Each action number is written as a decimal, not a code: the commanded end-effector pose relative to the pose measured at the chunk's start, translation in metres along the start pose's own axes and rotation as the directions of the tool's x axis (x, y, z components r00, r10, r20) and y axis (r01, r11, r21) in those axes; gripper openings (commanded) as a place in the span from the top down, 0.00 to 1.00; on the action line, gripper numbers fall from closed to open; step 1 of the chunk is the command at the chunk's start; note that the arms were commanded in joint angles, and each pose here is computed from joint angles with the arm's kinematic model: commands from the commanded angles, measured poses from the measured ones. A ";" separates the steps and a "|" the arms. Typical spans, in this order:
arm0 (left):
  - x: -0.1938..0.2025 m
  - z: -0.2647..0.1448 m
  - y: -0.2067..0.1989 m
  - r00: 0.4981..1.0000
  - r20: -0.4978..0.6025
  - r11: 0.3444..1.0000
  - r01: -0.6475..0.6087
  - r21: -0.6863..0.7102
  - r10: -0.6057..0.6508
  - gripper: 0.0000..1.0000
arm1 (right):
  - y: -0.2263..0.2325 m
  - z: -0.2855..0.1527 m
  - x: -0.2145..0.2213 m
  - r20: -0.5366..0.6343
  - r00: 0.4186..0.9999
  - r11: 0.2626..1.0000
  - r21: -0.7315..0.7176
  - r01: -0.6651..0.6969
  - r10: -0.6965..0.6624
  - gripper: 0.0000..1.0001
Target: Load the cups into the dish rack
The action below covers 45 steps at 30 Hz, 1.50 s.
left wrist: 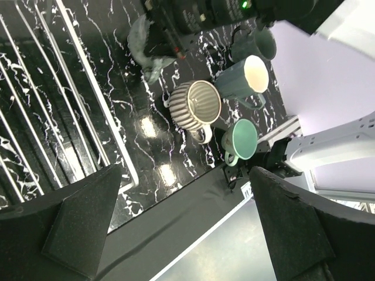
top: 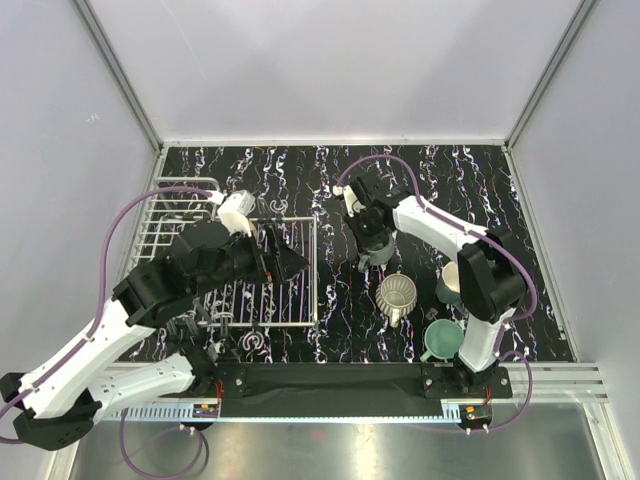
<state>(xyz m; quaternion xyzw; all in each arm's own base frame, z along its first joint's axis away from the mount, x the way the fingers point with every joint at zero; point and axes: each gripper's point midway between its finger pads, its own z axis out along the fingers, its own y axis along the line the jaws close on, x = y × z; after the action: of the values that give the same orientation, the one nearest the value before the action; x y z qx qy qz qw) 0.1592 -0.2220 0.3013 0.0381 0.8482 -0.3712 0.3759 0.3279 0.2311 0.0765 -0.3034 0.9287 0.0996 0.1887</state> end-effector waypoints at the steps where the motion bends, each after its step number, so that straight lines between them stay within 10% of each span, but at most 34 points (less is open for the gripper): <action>1: -0.017 0.002 -0.012 0.997 0.069 0.999 0.020 0.036 -0.022 0.02 | 0.016 -0.021 -0.030 0.154 0.987 0.998 -0.038 0.047 -0.040 0.99; 8: -0.015 0.022 -0.012 0.999 0.035 1.000 0.024 0.010 -0.025 0.03 | 0.016 -0.036 -0.019 0.199 0.980 1.000 -0.024 -0.019 0.023 0.76; 17: -0.031 0.041 -0.010 0.998 0.063 0.997 0.020 -0.072 -0.015 0.04 | -0.004 -0.087 -0.031 0.297 0.943 0.978 0.098 -0.186 0.150 0.20; 26: -0.052 0.086 0.002 0.998 0.068 0.966 0.009 -0.257 0.009 0.15 | -0.088 -0.140 0.041 0.335 0.755 0.570 0.504 -0.649 0.564 0.10; 33: -0.044 0.166 0.017 0.995 -0.060 0.902 -0.099 -0.420 0.081 0.22 | -0.112 -0.153 0.069 0.398 0.571 0.524 0.231 -0.820 0.718 0.11; 45: -0.010 0.266 0.019 0.961 -0.255 0.861 -0.220 -0.459 0.109 0.43 | -0.093 -0.180 0.072 0.438 0.571 0.588 0.112 -0.801 0.695 0.10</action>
<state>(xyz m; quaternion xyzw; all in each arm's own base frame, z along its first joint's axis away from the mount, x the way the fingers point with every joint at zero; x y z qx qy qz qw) 0.3364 -0.3768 0.1672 0.0472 0.9467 -0.0988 0.3029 0.2779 0.0525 0.1995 0.1963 0.9245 0.0442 0.3238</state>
